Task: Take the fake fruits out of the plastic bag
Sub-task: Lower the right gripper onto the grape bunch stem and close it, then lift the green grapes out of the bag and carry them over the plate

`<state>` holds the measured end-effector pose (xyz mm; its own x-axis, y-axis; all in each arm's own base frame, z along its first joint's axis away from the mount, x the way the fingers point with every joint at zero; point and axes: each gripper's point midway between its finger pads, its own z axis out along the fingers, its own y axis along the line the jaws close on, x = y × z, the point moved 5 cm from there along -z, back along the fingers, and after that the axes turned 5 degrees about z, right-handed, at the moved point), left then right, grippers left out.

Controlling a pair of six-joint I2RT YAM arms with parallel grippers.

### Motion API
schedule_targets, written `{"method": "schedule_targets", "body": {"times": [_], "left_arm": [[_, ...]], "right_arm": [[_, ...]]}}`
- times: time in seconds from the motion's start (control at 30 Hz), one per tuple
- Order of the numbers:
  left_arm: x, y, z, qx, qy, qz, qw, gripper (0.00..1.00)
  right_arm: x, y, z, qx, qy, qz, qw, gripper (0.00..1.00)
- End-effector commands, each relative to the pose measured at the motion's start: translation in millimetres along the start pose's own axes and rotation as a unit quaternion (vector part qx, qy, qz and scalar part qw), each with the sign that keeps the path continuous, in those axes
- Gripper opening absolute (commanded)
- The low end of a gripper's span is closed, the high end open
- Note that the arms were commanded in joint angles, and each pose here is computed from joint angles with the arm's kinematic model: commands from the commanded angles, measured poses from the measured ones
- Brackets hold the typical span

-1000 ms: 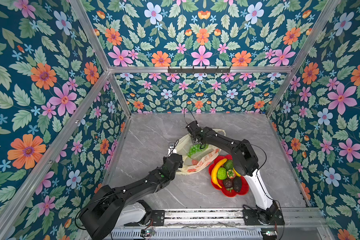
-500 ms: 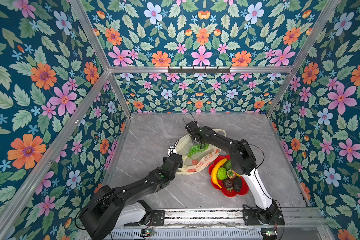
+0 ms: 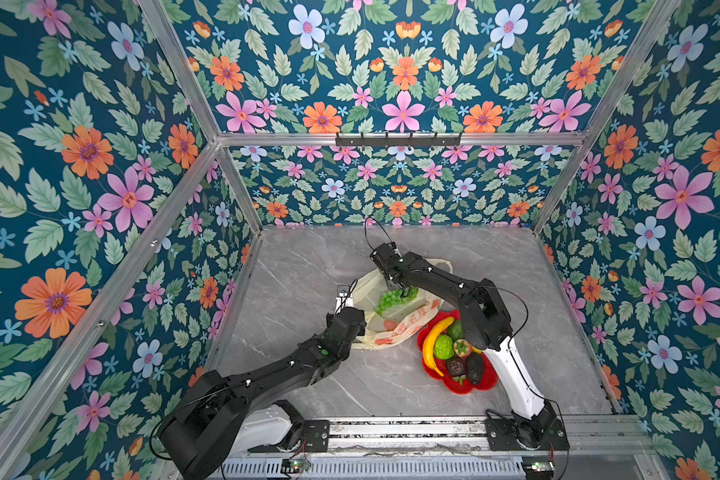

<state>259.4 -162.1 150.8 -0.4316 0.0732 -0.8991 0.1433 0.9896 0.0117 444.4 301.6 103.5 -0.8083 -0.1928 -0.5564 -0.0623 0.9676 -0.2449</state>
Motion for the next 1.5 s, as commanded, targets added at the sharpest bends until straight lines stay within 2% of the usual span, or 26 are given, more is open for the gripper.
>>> {"method": "schedule_targets", "body": {"times": [0.0,0.4,0.83,1.07,1.23,1.47], "left_arm": [[-3.2,1.1,-1.0,-0.003,-0.01,-0.003,1.0,0.02],[-3.1,1.3,-0.9,-0.004,-0.01,-0.003,1.0,0.02],[0.1,2.6,5.2,-0.026,0.004,0.001,1.0,0.01],[0.5,12.8,3.3,-0.062,0.002,-0.007,0.998,0.02],[5.1,22.2,10.1,-0.056,0.017,-0.038,0.998,0.02],[8.0,36.6,13.4,-0.066,0.025,-0.065,0.995,0.01]], "right_arm": [[1.1,-4.1,2.7,0.019,-0.001,0.005,1.0,0.18],[-2.2,-10.1,-0.1,0.032,-0.008,0.012,0.999,0.0],[-19.9,-4.8,-31.9,-0.027,-0.043,0.004,0.999,0.0],[-37.5,6.9,-48.1,-0.068,-0.059,0.013,0.996,0.0],[-51.5,20.0,-70.8,-0.092,-0.081,-0.007,0.992,0.0],[-44.3,29.0,-99.7,-0.127,-0.087,-0.022,0.988,0.0]]}}
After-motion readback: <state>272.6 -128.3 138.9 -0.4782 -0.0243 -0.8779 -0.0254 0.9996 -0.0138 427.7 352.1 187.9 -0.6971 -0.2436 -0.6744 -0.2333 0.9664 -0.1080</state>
